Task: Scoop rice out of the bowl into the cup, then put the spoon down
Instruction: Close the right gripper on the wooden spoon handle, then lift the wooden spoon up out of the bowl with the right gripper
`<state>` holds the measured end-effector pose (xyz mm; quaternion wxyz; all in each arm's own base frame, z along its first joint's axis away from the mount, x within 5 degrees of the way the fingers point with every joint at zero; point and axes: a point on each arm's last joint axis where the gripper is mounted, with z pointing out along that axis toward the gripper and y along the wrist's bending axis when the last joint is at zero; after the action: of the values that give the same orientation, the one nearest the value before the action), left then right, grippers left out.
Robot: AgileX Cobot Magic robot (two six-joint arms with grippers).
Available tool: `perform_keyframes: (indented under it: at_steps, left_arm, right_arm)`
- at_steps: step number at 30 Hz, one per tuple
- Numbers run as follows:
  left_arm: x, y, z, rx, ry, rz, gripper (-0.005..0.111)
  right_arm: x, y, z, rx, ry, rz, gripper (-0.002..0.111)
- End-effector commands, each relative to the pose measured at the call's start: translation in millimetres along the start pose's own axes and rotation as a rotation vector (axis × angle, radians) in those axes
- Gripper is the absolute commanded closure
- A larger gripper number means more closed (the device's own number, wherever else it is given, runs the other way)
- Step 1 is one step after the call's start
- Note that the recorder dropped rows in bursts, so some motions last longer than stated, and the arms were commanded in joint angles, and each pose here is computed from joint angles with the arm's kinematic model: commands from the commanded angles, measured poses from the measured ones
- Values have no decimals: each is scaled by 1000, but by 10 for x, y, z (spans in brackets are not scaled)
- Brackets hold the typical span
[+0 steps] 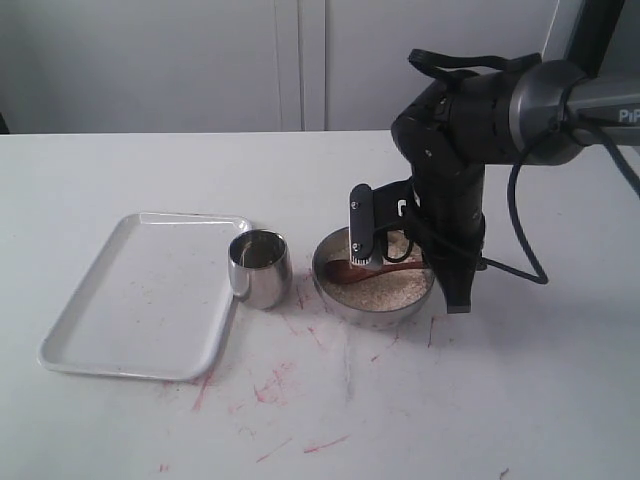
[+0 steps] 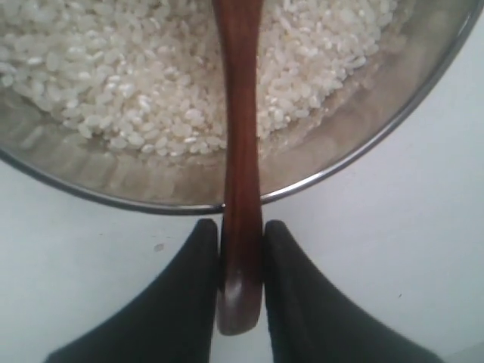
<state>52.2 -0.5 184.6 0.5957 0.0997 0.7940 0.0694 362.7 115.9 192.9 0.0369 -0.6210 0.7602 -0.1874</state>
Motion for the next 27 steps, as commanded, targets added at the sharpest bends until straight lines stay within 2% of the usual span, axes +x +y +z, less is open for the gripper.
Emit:
perform_keyframes:
  at_steps: [1,5,12,24,27]
  left_arm:
    - [61,-17,7,14,43,-5,92]
    - [61,-17,7,14,43,-5,92]
    - [61,-17,7,14,43,-5,92]
    - [61,-17,7,14,43,-5,92]
    - [61,-17,7,14,43,-5,92]
  right_arm:
    - [17,9,9,-6,13,-13,102]
    - [45,8,8,-5,45,-29,108]
    - [106,-3,-63,8,80,-15,108]
    - [351,-110,-601,193,70,153,108]
    - [414,-94,-740,223,100,152,108]
